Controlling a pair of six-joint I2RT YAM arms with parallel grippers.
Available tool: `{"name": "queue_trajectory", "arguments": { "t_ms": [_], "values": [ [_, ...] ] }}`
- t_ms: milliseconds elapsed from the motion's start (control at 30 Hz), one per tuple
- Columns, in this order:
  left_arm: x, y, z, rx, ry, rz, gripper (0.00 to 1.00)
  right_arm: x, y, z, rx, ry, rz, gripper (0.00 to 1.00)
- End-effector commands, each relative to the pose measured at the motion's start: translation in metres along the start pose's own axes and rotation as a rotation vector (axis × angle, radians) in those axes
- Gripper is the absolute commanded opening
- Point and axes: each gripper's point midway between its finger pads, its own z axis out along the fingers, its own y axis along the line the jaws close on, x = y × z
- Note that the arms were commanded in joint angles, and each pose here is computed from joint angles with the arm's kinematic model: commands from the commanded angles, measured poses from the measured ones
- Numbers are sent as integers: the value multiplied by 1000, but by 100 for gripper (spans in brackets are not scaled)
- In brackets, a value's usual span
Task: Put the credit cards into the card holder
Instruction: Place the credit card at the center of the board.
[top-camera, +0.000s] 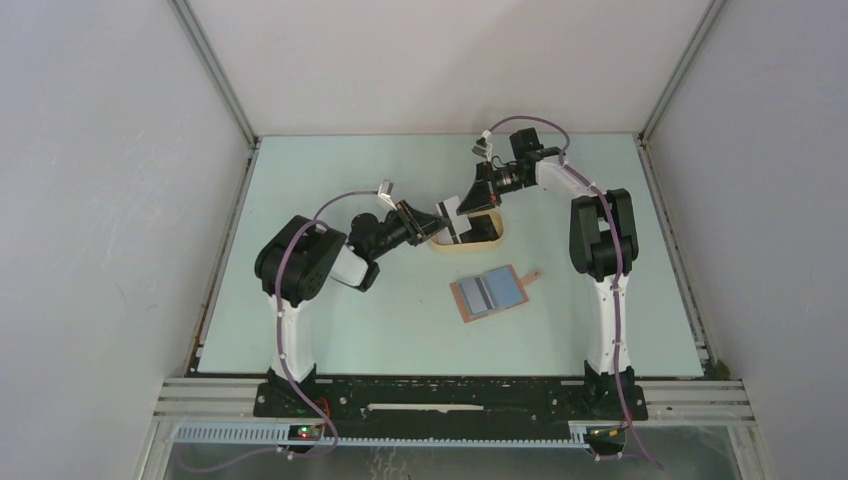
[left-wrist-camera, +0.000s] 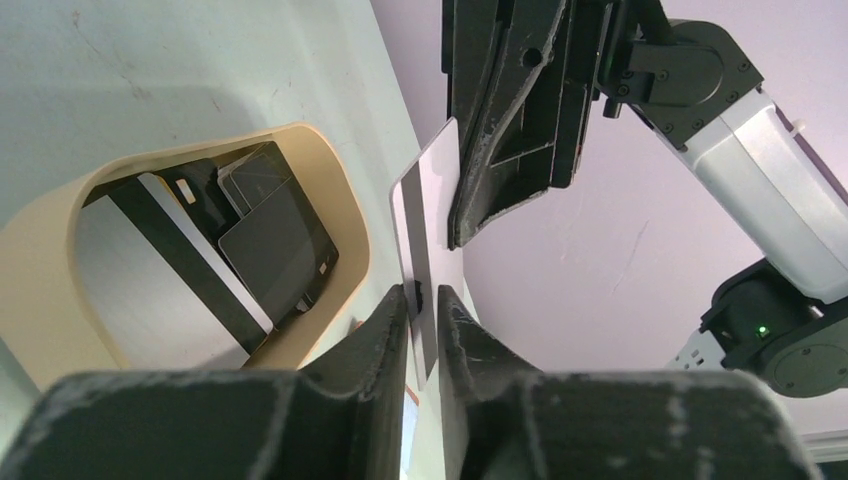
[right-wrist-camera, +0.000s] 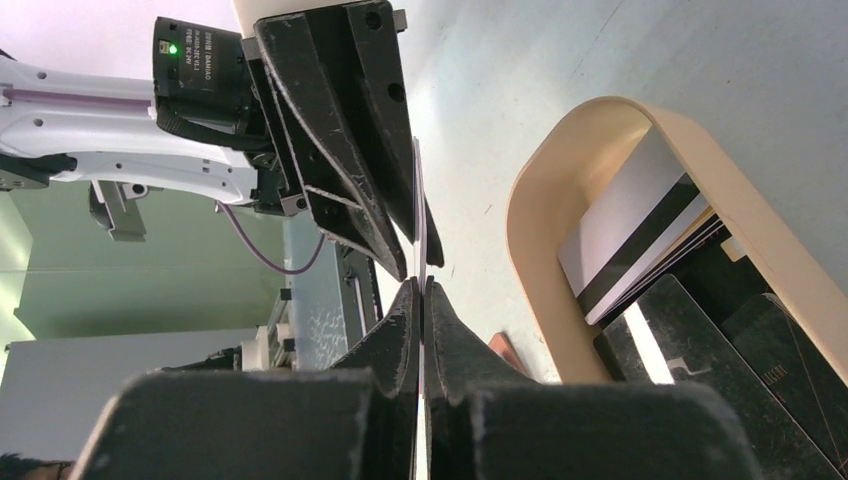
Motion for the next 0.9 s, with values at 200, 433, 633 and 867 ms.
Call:
{"name": "queue_trajectory", "arguments": {
  "t_ms": [200, 433, 633, 867],
  "values": [
    [-11, -15, 7, 38, -19, 56, 49, -9, 16, -2, 3, -8, -54, 0],
    [-9, -14, 13, 27, 4, 62, 48, -7, 25, 5, -9, 4, -61, 0],
    [-7, -19, 16, 46, 22, 72, 31, -6, 27, 9, -11, 12, -60, 0],
    [-6, -21, 15, 64, 24, 70, 0, -9, 28, 2, -11, -3, -67, 4]
  ]
}}
